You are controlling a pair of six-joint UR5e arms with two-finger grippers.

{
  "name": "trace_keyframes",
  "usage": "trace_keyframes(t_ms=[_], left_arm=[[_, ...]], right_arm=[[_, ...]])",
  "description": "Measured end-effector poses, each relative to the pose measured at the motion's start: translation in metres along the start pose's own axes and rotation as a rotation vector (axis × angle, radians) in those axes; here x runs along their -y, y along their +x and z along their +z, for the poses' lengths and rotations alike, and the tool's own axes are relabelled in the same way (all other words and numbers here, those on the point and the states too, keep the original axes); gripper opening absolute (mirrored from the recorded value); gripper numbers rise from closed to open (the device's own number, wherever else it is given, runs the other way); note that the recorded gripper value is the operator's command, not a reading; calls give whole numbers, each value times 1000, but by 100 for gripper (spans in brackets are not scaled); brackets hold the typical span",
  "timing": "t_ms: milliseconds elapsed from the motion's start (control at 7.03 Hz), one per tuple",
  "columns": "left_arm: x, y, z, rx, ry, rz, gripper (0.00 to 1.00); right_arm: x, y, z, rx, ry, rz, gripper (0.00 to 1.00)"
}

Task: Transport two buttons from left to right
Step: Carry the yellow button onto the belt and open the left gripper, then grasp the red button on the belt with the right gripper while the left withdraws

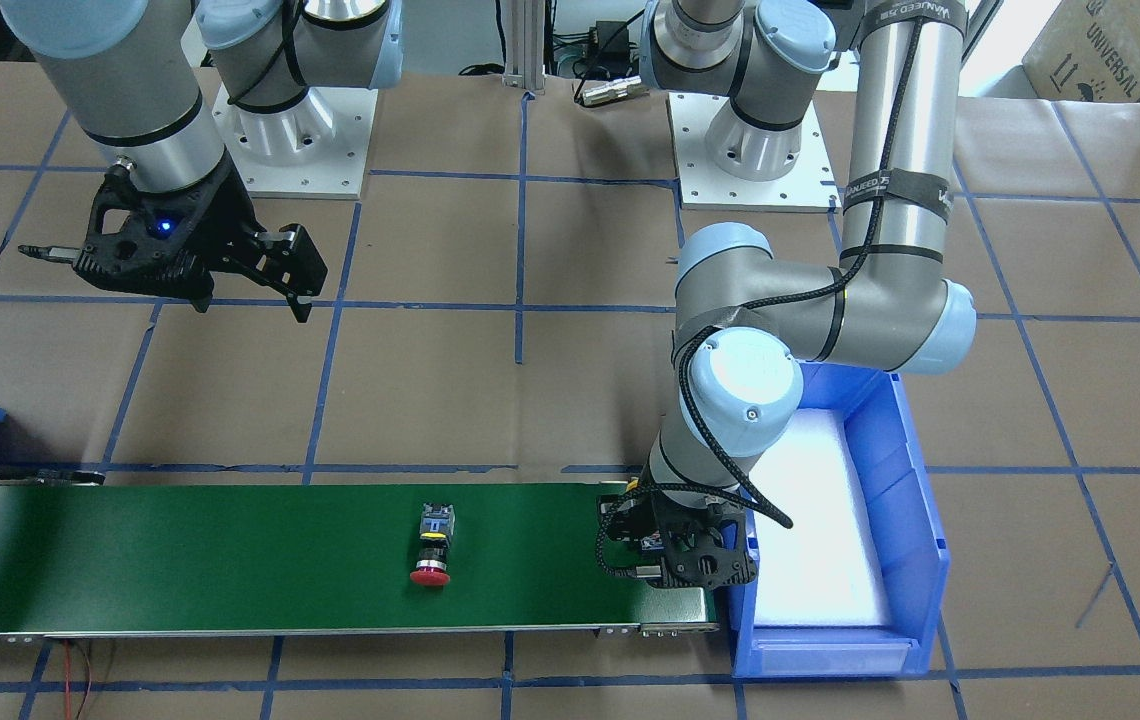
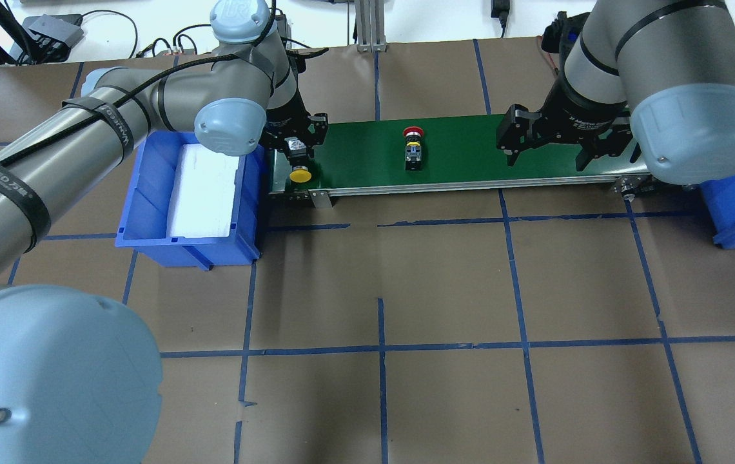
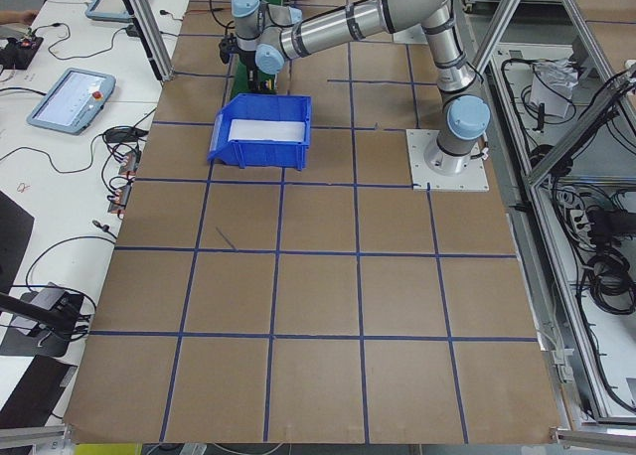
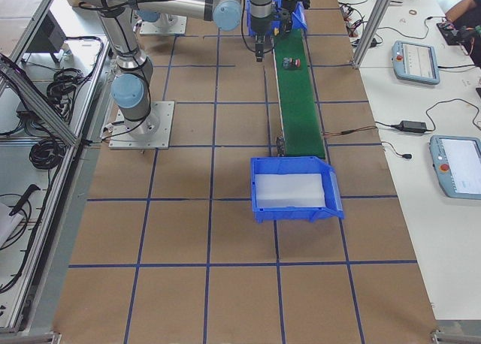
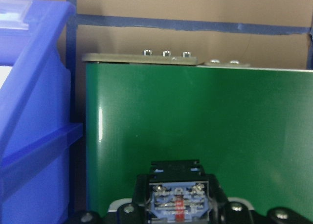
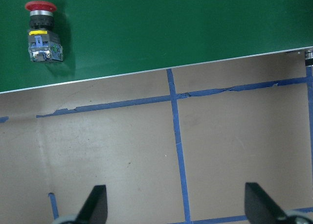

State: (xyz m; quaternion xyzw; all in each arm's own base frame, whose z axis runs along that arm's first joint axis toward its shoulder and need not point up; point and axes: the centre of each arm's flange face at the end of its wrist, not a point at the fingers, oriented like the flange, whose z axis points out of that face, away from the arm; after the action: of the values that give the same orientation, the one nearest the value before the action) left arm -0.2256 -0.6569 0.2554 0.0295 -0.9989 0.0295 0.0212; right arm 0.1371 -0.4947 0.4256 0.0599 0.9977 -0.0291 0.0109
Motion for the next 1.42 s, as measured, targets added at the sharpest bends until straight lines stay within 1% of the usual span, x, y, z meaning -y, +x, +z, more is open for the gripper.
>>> trace_keyframes(t_ms=[142, 285, 427, 569, 712, 854, 996, 1139, 1281, 1423], left_arm=[[0, -1, 0, 2, 3, 0, 30], [1, -2, 1, 5, 4, -1, 39], [1, -4, 3, 10, 2, -3, 74], [1, -7, 4, 13, -1, -8, 100], [0, -8, 4, 13, -2, -13, 100], [0, -8, 0, 13, 3, -12, 100], [1, -9, -11, 9, 19, -8, 100], [-1, -11, -34, 3, 41, -7, 100], [-10, -17, -68, -1, 54, -12, 100], [-24, -28, -107, 2, 46, -25, 100]], right_arm=[[0, 0, 10, -3, -14, 4, 100], [6, -1, 22, -3, -17, 24, 100], [17, -3, 35, -1, -1, 57, 100], [29, -10, 48, 4, 21, 67, 100], [44, -25, 60, 11, 43, 60, 100], [58, -37, 70, 14, 47, 63, 100], [71, -47, 84, 15, 44, 70, 100], [86, -57, 102, 16, 42, 77, 100], [100, -64, 119, 16, 40, 84, 100], [112, -69, 132, 17, 39, 88, 100]])
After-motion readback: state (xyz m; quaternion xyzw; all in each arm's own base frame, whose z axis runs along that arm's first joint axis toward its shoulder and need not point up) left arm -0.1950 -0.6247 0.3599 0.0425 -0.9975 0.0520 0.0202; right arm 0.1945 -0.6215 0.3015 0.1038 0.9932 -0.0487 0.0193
